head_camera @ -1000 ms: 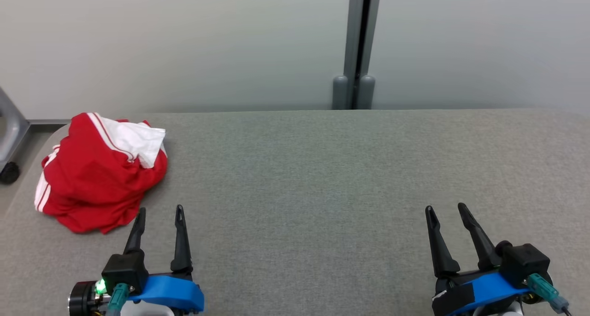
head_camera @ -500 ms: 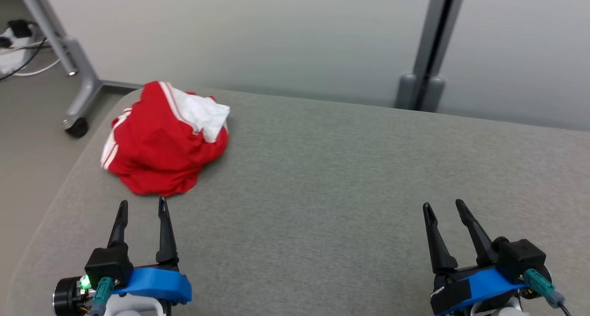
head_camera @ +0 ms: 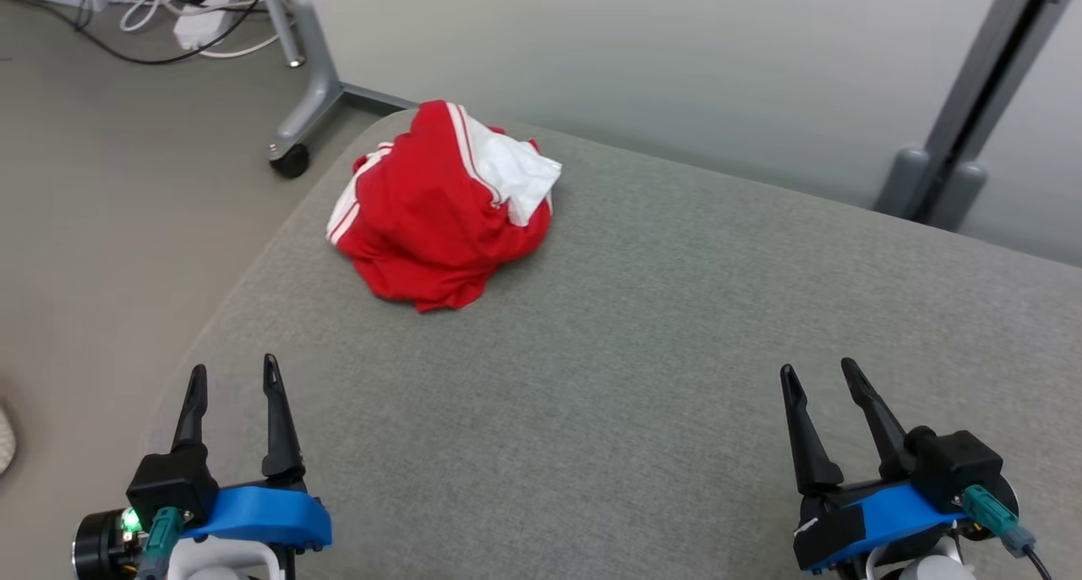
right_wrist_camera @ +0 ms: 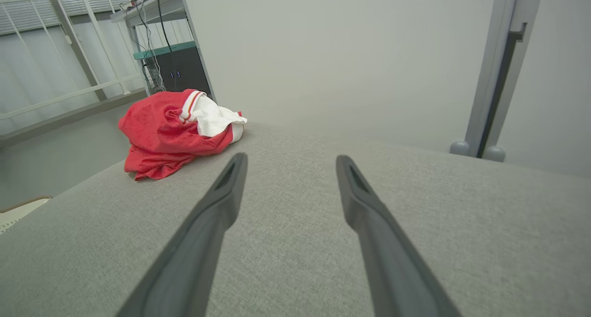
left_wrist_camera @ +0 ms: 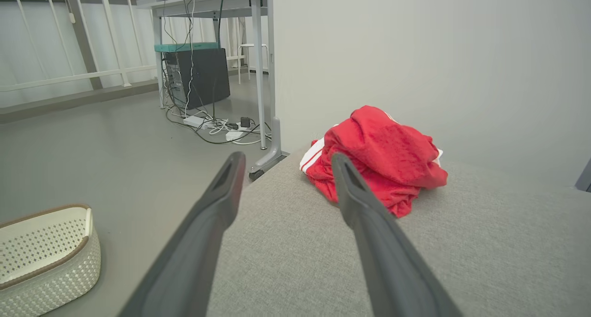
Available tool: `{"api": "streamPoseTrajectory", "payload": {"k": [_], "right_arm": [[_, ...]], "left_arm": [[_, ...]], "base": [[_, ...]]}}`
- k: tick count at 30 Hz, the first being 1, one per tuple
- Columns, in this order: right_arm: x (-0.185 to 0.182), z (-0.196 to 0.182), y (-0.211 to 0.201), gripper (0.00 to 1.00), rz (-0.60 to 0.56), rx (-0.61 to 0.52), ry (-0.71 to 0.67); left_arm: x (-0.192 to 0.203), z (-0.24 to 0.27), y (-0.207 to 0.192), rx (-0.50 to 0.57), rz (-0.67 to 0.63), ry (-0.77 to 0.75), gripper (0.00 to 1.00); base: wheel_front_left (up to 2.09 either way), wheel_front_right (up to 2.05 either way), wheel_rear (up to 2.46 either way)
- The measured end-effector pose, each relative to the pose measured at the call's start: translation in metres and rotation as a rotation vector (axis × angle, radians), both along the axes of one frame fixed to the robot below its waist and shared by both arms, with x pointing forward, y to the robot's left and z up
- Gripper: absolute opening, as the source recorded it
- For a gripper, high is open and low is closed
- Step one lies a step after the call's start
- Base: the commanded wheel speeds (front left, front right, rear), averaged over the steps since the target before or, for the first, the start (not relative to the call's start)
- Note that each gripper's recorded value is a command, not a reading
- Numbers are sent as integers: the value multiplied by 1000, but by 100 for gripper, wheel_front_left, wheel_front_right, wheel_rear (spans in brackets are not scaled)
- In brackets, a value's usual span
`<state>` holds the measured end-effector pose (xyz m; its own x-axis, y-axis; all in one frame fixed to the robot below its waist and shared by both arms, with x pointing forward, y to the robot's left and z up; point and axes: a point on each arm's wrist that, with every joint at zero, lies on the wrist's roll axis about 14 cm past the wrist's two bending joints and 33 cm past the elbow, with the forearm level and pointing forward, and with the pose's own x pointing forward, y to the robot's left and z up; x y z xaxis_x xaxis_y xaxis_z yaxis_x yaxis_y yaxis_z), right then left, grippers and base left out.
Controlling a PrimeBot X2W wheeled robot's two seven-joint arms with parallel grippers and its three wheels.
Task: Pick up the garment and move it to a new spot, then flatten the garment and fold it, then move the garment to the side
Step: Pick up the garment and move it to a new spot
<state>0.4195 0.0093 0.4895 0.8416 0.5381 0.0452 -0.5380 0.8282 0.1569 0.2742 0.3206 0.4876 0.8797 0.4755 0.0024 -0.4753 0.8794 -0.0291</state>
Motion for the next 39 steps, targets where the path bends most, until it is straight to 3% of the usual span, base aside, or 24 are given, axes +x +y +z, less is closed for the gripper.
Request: {"api": "streamPoseTrajectory", "payload": {"k": [8, 13, 19, 26, 27, 33, 39], "right_arm": [[1, -7, 18, 100, 47, 1, 19], [5, -11, 10, 100, 26, -2, 24], [18, -18, -17, 100, -50, -24, 20], [39, -25, -74, 100, -202, -62, 10], [44, -28, -92, 100, -249, -78, 11], [51, -40, -129, 100, -345, -112, 33], [55, -50, -158, 100, -417, -143, 52]], "left_arm": [[-16, -1, 14, 3, 57, 12, 100], [-1, 4, 16, 5, 45, -3, 100], [66, 43, 17, 63, -57, -89, 100], [173, 85, 14, 123, -190, -142, 100], [202, 88, 9, 123, -226, -140, 100], [263, 73, -3, 122, -291, -73, 100], [296, 8, 3, 58, -297, 169, 100]], "base": [[0, 0, 0], [0, 0, 0], [0, 0, 0], [0, 0, 0], [0, 0, 0], [0, 0, 0], [0, 0, 0]]}}
